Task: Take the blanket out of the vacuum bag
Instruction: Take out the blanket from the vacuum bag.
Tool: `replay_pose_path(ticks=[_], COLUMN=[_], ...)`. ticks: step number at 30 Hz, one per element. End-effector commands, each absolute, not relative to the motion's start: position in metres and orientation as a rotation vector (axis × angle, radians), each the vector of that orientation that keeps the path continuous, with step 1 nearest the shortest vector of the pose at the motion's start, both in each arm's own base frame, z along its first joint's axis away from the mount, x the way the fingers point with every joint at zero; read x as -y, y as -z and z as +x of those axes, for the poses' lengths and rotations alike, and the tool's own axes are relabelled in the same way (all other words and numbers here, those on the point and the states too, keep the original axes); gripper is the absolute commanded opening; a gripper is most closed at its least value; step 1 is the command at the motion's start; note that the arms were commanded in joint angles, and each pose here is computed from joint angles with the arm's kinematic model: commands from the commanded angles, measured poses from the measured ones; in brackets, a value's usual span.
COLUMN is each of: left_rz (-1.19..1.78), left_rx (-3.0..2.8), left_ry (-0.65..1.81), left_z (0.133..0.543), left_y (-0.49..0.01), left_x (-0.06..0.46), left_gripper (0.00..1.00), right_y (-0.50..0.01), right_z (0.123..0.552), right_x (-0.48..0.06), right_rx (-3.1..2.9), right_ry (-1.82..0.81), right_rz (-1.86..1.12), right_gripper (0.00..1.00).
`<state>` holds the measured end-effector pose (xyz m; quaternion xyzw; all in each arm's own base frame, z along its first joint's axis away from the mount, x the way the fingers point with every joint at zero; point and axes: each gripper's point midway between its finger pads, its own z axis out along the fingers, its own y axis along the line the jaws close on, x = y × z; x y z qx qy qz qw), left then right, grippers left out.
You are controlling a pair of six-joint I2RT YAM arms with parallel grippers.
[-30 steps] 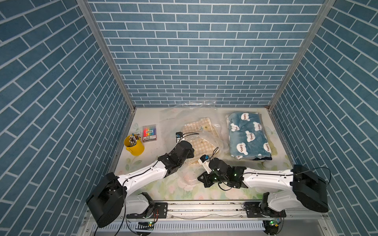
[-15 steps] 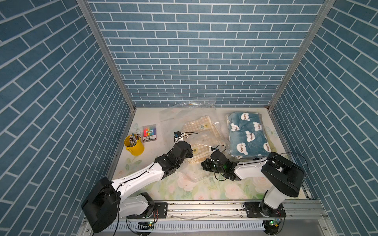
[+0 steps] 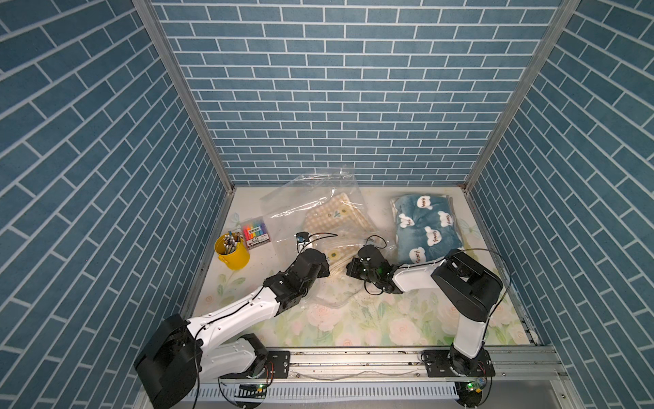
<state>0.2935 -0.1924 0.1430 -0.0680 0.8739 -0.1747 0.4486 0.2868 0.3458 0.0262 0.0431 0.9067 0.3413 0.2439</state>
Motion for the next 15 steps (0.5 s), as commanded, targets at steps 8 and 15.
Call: replay_pose_path(ticks=[8,15], left_rz=[-0.093,-0.065], left_rx=[-2.085,-2.045], left_ry=[0.488,0.528], left_z=[0.322,0.327], left_y=[-0.177,-0.192], left_x=[0.225,0.235], left_gripper=[0.00,0.00], right_y=[-0.109,-0.106], right_z=[0.262,0.258], right_x=[-0.320,-0.328], right_rx=[-2.256,-2.189], right_ry=[-1.193,-1.415], right_rz=[0.306,0.534], right_gripper=[0.44,0.52])
